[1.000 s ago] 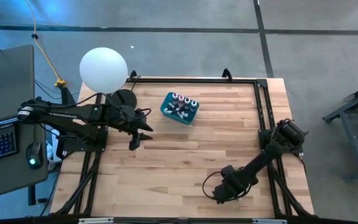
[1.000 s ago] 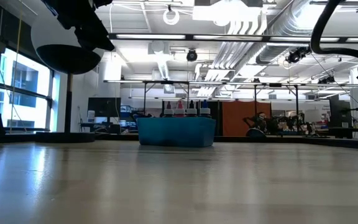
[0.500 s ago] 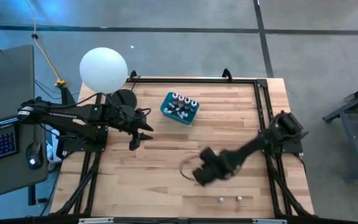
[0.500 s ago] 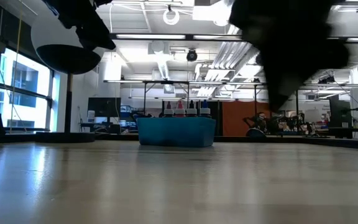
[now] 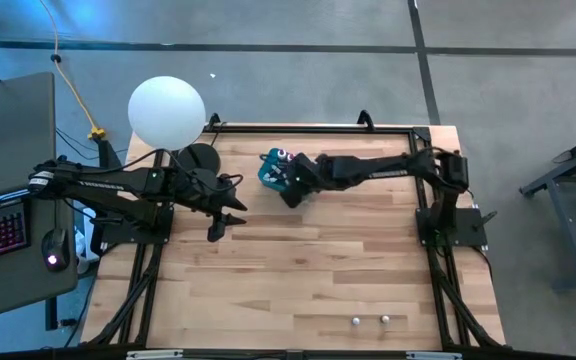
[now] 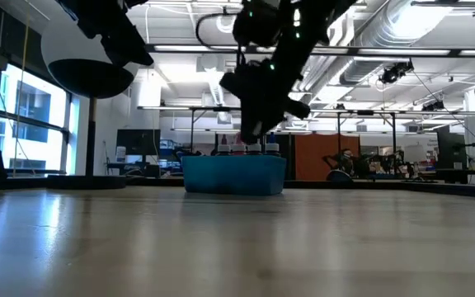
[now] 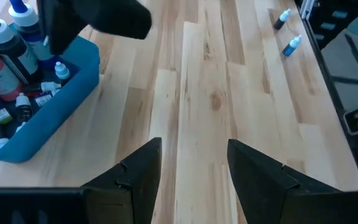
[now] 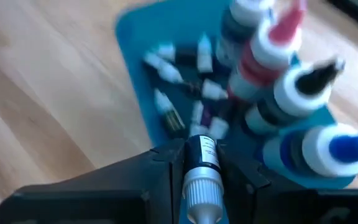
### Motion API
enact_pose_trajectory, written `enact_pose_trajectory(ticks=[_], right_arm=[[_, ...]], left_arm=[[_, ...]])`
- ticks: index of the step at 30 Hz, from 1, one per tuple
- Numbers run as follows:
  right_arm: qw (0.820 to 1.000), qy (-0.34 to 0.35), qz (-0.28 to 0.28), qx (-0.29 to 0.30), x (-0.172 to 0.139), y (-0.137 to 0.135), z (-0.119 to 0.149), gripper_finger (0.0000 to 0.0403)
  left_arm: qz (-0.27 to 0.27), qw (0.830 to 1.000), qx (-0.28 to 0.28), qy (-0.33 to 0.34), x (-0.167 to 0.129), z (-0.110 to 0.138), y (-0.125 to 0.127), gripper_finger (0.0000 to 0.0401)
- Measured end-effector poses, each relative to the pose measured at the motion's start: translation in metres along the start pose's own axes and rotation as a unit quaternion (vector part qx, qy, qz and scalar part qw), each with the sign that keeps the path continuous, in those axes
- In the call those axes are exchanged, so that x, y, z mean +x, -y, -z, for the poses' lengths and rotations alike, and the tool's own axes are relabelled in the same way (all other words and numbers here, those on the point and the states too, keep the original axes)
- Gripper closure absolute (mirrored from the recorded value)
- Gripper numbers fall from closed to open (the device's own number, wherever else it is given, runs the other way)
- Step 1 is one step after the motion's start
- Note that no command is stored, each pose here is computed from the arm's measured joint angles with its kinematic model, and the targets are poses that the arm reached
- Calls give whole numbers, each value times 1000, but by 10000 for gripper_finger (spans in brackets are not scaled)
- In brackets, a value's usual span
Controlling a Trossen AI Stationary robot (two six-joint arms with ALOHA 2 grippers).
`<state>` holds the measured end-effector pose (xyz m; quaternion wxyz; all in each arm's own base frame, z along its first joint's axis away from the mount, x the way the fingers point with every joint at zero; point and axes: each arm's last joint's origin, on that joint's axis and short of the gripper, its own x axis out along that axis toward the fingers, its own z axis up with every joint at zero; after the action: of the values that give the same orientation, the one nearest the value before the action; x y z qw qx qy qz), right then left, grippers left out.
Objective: Pick & Place food coloring
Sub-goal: Put the black food coloring bottle into the blue bin, then put the blue food coloring bottle into the blue bin
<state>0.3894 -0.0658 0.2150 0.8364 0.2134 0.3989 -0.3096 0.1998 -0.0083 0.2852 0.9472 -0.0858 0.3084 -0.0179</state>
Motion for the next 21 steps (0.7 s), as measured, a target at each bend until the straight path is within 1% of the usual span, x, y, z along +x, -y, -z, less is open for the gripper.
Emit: enact_pose_trajectory(ticks=[2, 5, 8, 12, 16, 18, 21], right_arm=[[1000, -11, 3, 3, 7, 8, 4, 327], [1000, -1, 9, -3, 14, 14, 8, 326], [1000, -3, 17, -2, 20, 21, 13, 326], [999, -5, 25, -34, 26, 27, 21, 323], [999, -10, 17, -40, 30, 30, 26, 308], [998, -11, 18, -57, 30, 30, 26, 297], [997, -5, 26, -66, 30, 31, 25, 281]], left_arm=[[-1, 1000, 11, -5, 0, 1, 0, 219], [-1, 1000, 27, -7, 0, 1, 0, 219], [0, 1000, 29, -4, 0, 1, 0, 219], [-1, 1000, 28, -3, 0, 1, 0, 219], [0, 1000, 28, -3, 0, 1, 0, 219], [0, 1000, 28, -3, 0, 0, 0, 219], [0, 1000, 28, -3, 0, 0, 0, 219]])
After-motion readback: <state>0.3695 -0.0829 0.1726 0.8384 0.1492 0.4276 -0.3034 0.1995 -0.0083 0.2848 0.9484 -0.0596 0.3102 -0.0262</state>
